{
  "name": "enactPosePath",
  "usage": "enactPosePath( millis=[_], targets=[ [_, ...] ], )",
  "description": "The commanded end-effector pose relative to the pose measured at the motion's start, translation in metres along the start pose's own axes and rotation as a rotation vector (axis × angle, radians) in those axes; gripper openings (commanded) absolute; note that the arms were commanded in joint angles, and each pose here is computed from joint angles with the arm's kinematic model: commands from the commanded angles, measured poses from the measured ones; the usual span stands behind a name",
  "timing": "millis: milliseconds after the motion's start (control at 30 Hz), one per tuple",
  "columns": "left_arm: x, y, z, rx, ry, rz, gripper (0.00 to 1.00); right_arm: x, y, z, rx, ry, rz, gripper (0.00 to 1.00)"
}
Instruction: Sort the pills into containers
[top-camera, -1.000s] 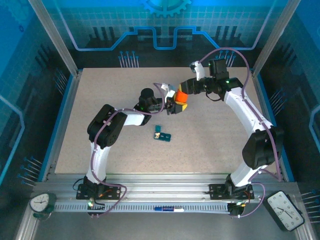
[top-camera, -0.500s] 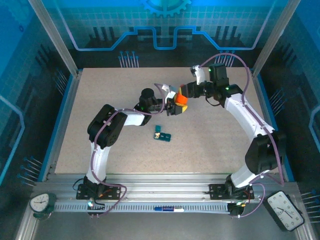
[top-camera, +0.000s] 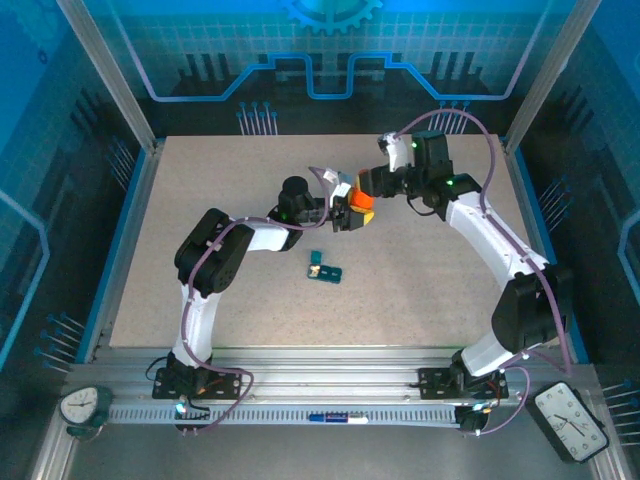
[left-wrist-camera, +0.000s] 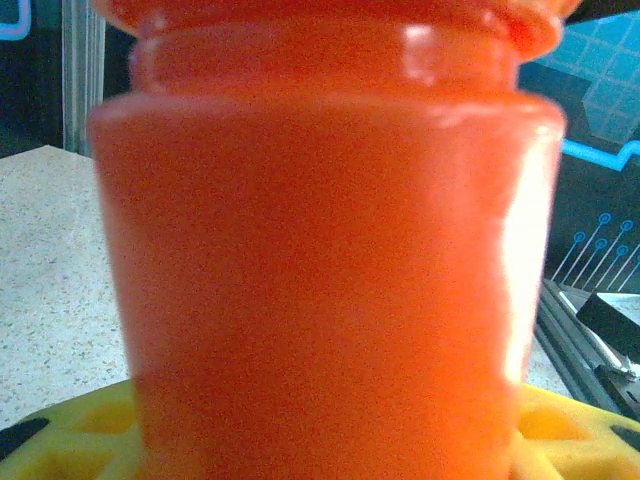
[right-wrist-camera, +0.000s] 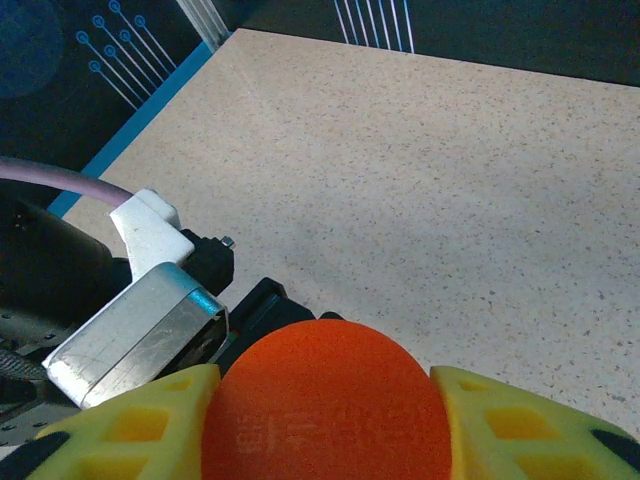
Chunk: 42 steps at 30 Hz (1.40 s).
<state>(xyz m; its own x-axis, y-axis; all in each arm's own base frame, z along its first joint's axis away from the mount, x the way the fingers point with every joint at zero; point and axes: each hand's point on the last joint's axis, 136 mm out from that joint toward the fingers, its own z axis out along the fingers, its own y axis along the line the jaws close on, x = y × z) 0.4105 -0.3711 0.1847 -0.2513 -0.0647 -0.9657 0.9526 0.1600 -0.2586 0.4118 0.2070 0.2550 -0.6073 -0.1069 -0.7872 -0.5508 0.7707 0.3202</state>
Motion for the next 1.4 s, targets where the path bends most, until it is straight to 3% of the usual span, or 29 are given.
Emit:
enactPosePath(
  millis=[0, 200, 567, 967, 1367],
  targets=[
    [-0.058, -0.012, -0.003, 0.003, -0.122, 0.180, 0.00, 0.073, -0.001, 0.019, 0.039, 0.252, 0.130, 0.23],
    [-0.061, -0.008, -0.004, -0.032, -0.129, 0.201, 0.00, 0.089, -0.008, 0.025, 0.123, 0.274, 0.287, 0.23],
    [-0.057, -0.006, -0.003, -0.034, -0.122, 0.194, 0.00, 0.098, 0.002, 0.033, 0.178, 0.278, 0.347, 0.28],
    [-0.049, -0.004, -0.004, -0.030, -0.105, 0.181, 0.00, 0.079, -0.006, 0.022, 0.204, 0.259, 0.321, 0.33],
    [-0.053, -0.006, -0.009, -0.018, -0.100, 0.179, 0.00, 0.092, -0.034, 0.011, 0.256, 0.367, 0.191, 0.29]
  ],
)
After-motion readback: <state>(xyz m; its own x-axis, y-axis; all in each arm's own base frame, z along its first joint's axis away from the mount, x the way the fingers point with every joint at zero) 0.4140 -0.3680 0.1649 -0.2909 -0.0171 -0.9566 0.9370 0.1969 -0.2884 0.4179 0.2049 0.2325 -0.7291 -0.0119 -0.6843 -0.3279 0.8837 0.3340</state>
